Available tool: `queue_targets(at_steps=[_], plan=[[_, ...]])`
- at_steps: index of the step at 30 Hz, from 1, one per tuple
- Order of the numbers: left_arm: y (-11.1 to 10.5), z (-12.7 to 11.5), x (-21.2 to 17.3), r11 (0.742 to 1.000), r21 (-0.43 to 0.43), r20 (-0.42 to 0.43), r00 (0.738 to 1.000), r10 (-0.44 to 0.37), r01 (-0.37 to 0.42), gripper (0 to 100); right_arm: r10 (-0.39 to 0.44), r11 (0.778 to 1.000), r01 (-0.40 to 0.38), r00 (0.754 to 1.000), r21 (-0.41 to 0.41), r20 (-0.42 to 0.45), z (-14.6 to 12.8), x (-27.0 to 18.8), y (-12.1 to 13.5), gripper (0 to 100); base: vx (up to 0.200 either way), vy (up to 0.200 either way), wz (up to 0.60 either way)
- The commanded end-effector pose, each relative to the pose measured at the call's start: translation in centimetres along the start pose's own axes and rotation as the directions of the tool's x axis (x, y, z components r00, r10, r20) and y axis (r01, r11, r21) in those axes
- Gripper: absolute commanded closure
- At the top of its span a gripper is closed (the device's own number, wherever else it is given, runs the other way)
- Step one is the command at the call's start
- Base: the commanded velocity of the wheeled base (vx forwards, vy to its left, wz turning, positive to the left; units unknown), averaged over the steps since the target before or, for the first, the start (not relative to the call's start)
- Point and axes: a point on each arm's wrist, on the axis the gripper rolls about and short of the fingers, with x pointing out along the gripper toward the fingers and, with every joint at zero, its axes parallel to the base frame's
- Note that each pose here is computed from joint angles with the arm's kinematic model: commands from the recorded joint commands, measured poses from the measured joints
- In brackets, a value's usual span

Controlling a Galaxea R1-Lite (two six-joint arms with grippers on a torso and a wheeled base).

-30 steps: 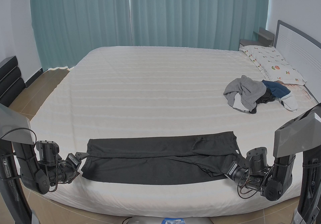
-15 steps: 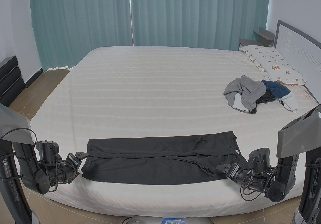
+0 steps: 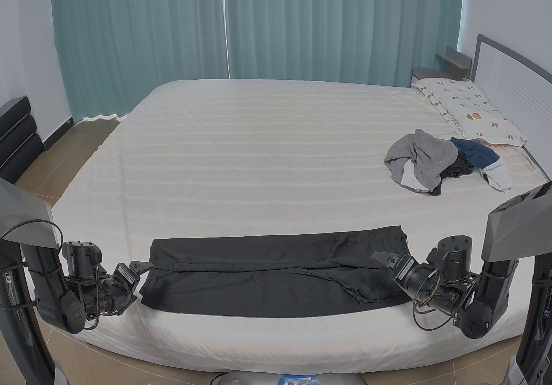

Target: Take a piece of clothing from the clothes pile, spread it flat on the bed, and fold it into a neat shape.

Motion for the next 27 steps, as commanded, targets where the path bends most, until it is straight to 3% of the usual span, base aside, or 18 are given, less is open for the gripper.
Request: queue_targets(at_steps=[1, 15, 22, 27], plan=[[0.0, 0.0, 0.0, 1.000, -0.001, -0.001, 1.000, 0.001, -0.001, 0, -0.037, 0.999, 0.037, 0.999, 0.000, -0.019, -1.7, 2.9, -2.4, 0, 0.000, 0.000, 0.00], [0.0, 0.0, 0.1, 1.000, 0.000, 0.001, 1.000, -0.001, 0.001, 0, -0.116, 0.993, 0.116, 0.993, 0.001, -0.009, -1.1, 2.5, -4.2, 0, 0.000, 0.000, 0.00], [0.0, 0.0, 0.1, 1.000, 0.000, 0.002, 1.000, -0.001, 0.001, 0, 0.009, 1.000, -0.009, 0.998, -0.013, 0.059, 0.8, -0.3, -0.5, 0, 0.000, 0.000, 0.00], [0.0, 0.0, 0.1, 1.000, -0.002, 0.002, 1.000, -0.001, 0.001, 0, 0.034, 0.999, -0.031, 0.997, -0.044, 0.067, 1.0, -0.1, 0.0, 0, 0.000, 0.000, 0.00]])
